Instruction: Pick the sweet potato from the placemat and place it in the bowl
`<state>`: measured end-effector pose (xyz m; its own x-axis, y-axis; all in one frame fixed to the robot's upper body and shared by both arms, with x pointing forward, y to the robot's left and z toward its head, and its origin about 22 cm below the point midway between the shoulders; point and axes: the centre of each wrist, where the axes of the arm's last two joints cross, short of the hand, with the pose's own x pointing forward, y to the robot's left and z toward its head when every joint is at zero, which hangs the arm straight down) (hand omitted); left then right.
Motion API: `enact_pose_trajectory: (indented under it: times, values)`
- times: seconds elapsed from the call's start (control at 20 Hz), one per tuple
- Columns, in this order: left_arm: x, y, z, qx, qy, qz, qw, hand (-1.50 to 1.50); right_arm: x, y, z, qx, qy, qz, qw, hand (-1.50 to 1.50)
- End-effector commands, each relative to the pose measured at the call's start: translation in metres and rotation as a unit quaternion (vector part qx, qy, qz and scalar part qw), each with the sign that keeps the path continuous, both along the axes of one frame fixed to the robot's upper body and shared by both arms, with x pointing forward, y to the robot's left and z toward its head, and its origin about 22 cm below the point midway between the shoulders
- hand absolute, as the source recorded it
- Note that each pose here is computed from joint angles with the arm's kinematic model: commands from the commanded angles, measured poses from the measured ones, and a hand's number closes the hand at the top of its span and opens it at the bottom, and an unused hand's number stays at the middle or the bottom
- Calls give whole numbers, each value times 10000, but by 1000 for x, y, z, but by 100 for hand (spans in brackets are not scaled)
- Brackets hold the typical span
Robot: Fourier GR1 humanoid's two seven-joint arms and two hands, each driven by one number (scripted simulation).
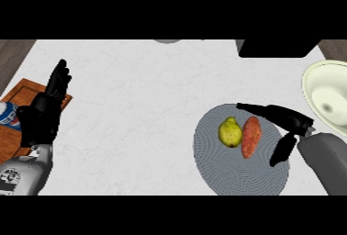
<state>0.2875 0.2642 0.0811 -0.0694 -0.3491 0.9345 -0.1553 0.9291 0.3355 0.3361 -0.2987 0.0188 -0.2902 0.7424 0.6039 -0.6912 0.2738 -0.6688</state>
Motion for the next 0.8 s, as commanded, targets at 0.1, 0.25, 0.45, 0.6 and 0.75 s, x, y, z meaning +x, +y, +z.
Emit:
enact_pose_trajectory:
  times: [0.1, 0.25, 0.45, 0.6, 0.75]
  values:
    - [-7, -9, -15, -12, -59, 6, 10000, 0, 9, 28, -7, 17, 66, 58, 10000, -150]
    - [2, 5, -17, 22, -15, -54, 10000, 0, 2, 12, -27, 50, 72, 122, 9999, -150]
    - [0, -6, -5, -22, 27, -39, 10000, 0, 9, 2, -35, -261, -73, 415, 9988, 150]
    - [-1, -2, 5, 26, 2, 69, 10000, 0, 0, 16, -56, -147, -465, 474, 9977, 150]
    - [11, -11, -3, 10, -5, 30, 10000, 0, 7, 36, -58, -75, -489, 476, 9976, 150]
